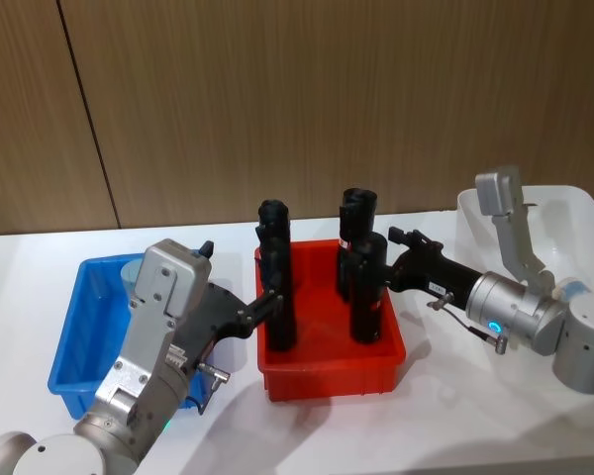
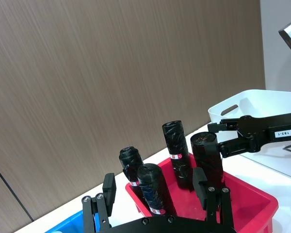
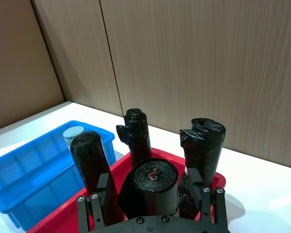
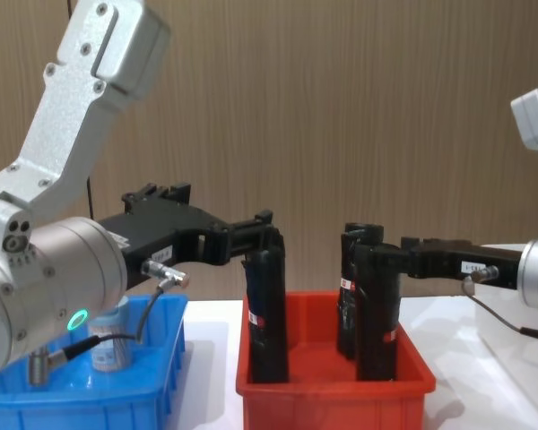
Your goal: Pick the cotton swabs from the blue box and place them into the white box.
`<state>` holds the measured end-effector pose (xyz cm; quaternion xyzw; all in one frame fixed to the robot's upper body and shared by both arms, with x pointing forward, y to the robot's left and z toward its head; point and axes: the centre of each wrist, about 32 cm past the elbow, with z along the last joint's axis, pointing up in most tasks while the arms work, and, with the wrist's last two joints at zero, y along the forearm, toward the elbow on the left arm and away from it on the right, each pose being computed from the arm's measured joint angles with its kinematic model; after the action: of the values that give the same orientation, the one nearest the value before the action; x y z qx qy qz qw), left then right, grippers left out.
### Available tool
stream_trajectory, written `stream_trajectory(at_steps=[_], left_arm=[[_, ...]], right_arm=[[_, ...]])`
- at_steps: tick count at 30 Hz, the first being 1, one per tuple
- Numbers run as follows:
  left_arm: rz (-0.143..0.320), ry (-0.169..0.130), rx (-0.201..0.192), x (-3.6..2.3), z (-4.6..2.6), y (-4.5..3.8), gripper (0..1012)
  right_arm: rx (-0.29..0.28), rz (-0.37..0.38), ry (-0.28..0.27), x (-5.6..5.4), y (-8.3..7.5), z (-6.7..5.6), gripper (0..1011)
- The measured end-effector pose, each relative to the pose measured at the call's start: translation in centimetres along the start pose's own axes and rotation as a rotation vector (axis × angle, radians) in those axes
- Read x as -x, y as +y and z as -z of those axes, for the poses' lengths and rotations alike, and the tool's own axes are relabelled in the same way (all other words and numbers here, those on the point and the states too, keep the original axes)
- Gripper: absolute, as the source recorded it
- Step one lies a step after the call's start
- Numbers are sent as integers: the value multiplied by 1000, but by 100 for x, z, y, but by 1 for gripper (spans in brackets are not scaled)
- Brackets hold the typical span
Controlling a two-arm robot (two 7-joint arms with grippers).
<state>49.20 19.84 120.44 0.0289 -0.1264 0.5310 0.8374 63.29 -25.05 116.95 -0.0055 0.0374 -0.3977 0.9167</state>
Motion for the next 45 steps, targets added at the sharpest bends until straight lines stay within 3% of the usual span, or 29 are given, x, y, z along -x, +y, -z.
stream_trajectory(at_steps=[39,45], left_arm=[[0,0,0,0,0,0,1000],[0,0,0,0,0,0,1000]], right_arm=[[28,11,-1,-149,177,95,1000],[30,12,3,-163,203,123,870]])
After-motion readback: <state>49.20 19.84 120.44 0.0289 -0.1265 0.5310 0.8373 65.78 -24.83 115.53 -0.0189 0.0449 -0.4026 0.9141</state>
